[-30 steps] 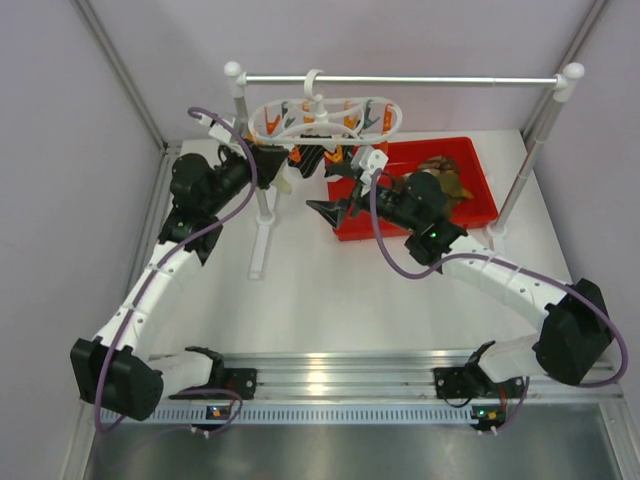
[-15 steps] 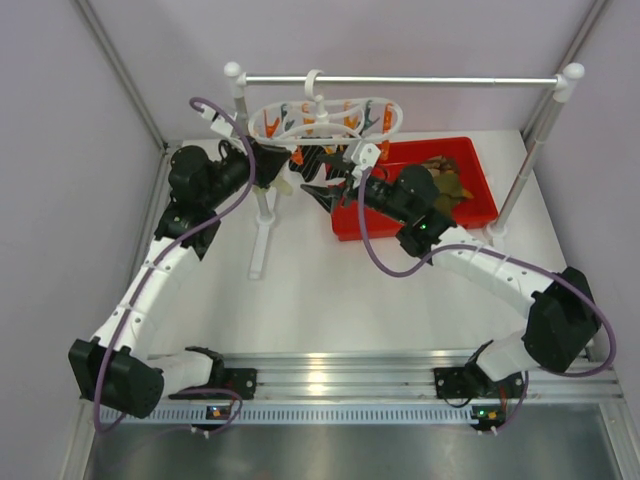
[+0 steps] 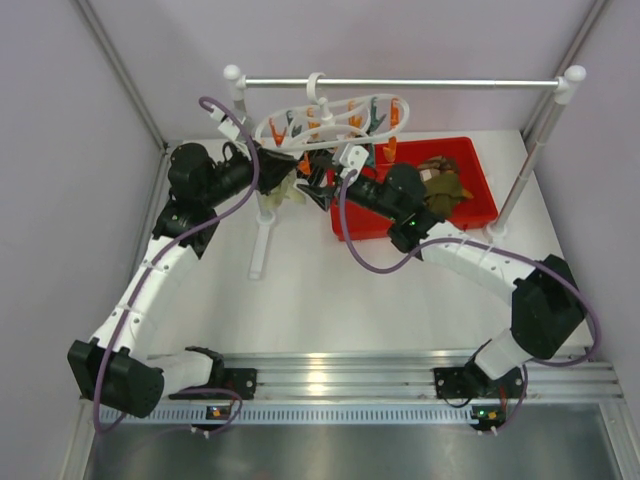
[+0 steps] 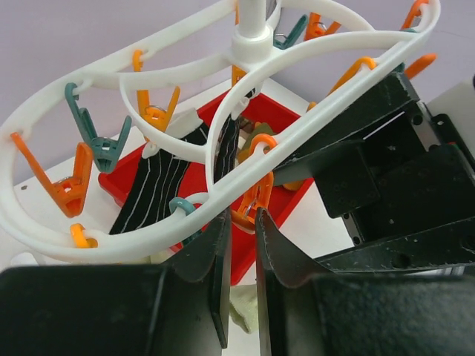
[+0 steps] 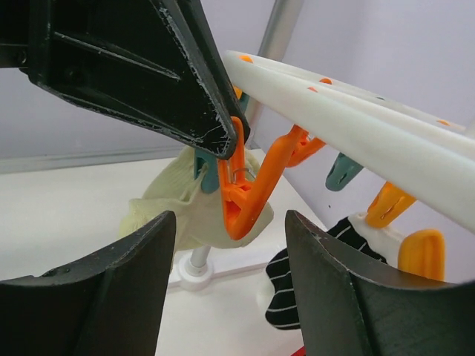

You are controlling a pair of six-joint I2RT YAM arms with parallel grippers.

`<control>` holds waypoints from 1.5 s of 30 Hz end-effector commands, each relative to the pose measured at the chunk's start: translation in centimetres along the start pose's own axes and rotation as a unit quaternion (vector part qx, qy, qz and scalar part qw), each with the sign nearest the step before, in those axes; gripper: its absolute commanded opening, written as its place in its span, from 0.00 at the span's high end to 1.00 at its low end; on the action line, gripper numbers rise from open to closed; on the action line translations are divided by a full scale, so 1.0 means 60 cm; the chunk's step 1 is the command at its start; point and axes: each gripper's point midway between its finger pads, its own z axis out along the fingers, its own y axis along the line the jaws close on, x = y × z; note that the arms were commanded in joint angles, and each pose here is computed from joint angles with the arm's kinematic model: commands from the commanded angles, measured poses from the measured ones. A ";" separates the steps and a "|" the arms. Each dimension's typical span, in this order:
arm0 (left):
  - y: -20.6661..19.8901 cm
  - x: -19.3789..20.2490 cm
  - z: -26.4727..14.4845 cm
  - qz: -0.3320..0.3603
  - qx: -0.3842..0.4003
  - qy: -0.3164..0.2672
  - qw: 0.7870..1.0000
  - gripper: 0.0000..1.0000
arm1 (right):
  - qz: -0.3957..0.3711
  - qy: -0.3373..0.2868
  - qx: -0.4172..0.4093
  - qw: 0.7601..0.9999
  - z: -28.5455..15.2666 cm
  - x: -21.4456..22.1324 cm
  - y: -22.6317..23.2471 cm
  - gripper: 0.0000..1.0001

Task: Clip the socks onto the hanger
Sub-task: Open the clamp at the hanger.

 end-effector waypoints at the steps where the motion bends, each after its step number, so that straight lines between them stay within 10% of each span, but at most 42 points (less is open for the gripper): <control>1: -0.030 -0.022 -0.009 0.026 0.039 -0.005 0.999 1.00 | -0.023 -0.057 0.014 0.998 0.014 -0.070 -0.032 0.39; 11: -0.035 -0.006 -0.008 0.020 0.052 0.014 0.998 1.00 | -0.001 -0.067 -0.033 0.997 0.027 -0.077 -0.014 0.48; 23: -0.033 -0.014 -0.012 -0.004 0.044 0.007 0.999 0.99 | 0.002 -0.053 -0.057 0.997 0.032 -0.066 -0.001 0.87; 35: -0.018 -0.028 -0.036 -0.117 -0.037 -0.012 0.992 0.50 | -0.026 -0.044 0.026 0.998 0.045 -0.060 -0.016 1.00; 45: -0.002 -0.037 -0.029 -0.179 -0.070 -0.029 0.981 0.40 | -0.036 -0.047 0.041 0.997 0.055 -0.065 -0.001 1.00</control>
